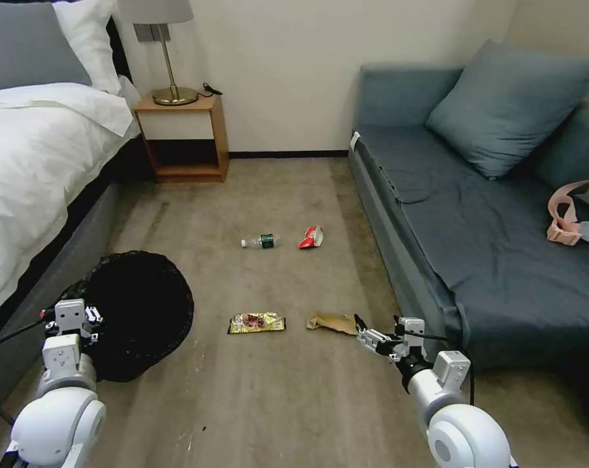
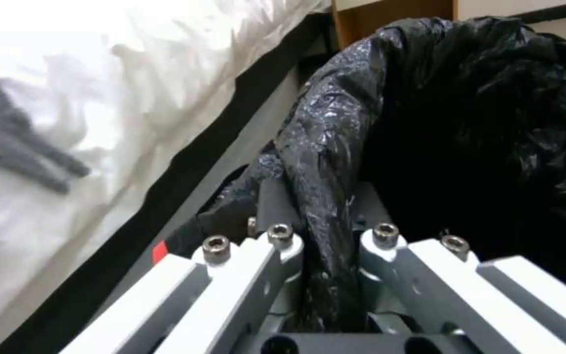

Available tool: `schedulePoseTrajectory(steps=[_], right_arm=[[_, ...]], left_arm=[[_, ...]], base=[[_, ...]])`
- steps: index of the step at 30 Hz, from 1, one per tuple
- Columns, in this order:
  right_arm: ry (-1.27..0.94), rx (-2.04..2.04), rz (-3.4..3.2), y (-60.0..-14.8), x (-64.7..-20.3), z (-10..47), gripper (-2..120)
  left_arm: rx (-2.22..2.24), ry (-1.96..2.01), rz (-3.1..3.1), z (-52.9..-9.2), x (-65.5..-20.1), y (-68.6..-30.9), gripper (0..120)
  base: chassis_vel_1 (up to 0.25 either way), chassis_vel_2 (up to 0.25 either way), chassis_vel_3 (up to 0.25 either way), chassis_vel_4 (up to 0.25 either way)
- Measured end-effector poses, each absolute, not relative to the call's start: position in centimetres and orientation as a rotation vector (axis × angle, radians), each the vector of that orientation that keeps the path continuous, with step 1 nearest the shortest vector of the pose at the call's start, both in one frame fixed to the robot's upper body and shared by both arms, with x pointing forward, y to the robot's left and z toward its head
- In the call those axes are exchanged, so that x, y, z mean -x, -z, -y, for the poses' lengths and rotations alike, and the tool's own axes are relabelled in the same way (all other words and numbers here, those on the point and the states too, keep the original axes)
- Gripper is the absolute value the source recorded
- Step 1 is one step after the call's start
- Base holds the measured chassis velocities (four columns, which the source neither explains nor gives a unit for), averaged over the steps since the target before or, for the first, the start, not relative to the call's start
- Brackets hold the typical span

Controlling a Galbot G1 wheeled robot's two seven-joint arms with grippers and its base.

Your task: Pick up the trash bin, then pick up the garbage on the floor and place it into the trash bin.

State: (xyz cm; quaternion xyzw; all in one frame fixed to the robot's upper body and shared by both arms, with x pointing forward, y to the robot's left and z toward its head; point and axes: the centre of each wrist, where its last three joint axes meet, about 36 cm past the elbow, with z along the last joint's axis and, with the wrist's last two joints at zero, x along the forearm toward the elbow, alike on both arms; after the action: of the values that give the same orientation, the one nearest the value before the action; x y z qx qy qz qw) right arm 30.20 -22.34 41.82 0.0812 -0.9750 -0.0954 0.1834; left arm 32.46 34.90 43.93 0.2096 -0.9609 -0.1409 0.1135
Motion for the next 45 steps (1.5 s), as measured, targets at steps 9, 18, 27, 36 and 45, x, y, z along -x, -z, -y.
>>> schedulePoseTrajectory(steps=[9,18,27,36,45], right_arm=[[0.267,-0.233,2.747,-41.6,-30.6,22.3,100],[0.262,-0.240,2.743,-41.3,-31.0,22.2,100],[0.262,-0.242,2.728,-40.8,-31.1,22.0,100],[0.264,-0.247,2.724,-40.4,-31.3,21.7,100],[0.261,-0.271,2.723,-40.2,-31.3,21.5,100]], left_arm=[[-0.610,0.416,2.823,-34.8,-32.9,-43.9,4],[-0.600,0.416,2.821,-34.5,-33.2,-43.6,4],[-0.600,0.414,2.811,-34.5,-33.4,-43.2,4],[-0.610,0.413,2.810,-34.8,-33.4,-43.1,4],[-0.613,0.407,2.809,-34.9,-33.5,-42.8,4]], base=[[-0.099,0.109,0.098,-0.105],[-0.114,0.106,0.107,-0.110],[-0.102,0.101,0.108,-0.102],[-0.114,0.108,0.103,-0.111],[-0.106,0.099,0.097,-0.091]])
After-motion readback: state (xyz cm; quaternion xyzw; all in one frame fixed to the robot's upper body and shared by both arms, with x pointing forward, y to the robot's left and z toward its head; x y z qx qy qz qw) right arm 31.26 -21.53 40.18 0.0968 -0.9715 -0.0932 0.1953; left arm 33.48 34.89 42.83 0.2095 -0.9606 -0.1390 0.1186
